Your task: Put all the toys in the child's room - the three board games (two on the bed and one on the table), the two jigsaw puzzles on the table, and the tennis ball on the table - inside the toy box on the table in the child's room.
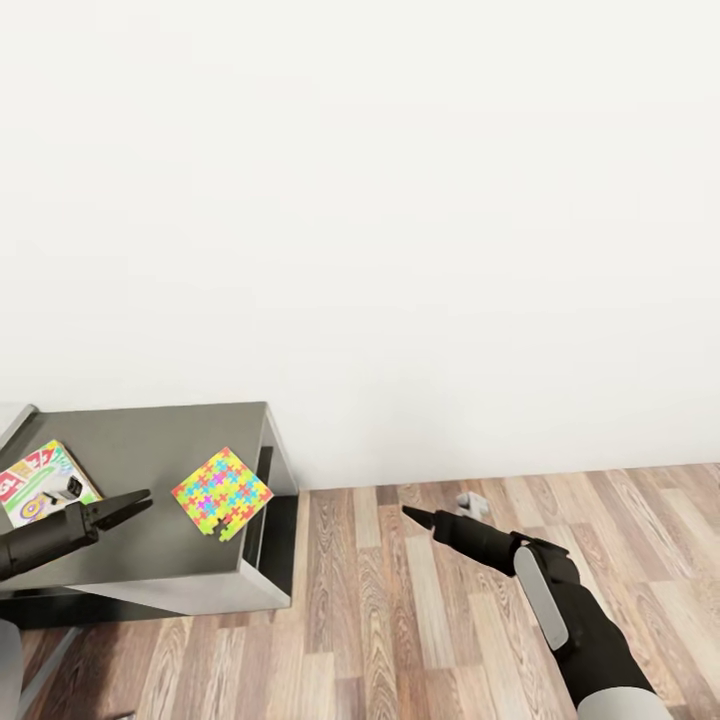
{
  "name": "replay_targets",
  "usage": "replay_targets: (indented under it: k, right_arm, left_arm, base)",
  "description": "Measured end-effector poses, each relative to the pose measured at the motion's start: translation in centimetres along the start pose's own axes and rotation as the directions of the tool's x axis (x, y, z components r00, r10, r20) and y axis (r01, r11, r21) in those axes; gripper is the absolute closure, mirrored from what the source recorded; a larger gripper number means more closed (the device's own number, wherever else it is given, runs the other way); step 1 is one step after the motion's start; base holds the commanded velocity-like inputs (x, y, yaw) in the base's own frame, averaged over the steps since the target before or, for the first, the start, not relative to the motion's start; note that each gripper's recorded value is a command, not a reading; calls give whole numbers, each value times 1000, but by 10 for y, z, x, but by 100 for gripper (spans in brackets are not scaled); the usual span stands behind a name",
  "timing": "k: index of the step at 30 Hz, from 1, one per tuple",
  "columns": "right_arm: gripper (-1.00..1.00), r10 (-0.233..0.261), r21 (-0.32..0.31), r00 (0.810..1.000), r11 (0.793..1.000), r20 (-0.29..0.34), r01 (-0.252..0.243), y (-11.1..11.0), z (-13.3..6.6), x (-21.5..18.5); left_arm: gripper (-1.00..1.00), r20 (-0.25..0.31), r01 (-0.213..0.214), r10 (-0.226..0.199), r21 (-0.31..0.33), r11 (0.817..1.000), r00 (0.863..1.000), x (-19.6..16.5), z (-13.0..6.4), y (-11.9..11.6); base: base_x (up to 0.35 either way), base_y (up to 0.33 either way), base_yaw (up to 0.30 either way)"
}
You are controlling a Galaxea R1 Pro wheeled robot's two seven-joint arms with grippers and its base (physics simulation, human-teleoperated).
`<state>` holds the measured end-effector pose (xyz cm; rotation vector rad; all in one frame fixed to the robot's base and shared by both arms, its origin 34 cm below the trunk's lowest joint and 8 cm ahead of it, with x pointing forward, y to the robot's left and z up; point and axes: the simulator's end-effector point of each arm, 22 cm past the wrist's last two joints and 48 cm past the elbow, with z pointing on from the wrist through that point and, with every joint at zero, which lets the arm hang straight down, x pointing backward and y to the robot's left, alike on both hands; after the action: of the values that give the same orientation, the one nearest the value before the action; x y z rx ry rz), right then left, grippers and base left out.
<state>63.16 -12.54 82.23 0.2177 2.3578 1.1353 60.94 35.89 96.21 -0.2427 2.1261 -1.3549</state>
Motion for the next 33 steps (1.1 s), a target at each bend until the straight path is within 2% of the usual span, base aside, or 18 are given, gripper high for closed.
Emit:
replay_targets:
  k: [4, 11, 33]
  right_arm:
    - [-100, -27, -26, 999, 999, 38, 28, 6, 0, -10]
    - [-100, -42, -62, 998, 997, 54, 46, 16, 0, -15]
    - [-100, -73, -95, 994, 992, 78, 80, 24, 5, -26]
  left_arm:
    - [-100, 0, -5, 5, 2, 1000, 1000, -1, 2, 0]
    - [-100, 5, -13, 13, 6, 1000, 1000, -3, 2, -2]
    - [-100, 20, -42, 42, 23, 999, 999, -10, 6, -3]
  base:
    - [0, 0, -71]
    - [0, 0, -70]
    - [0, 0, -18]
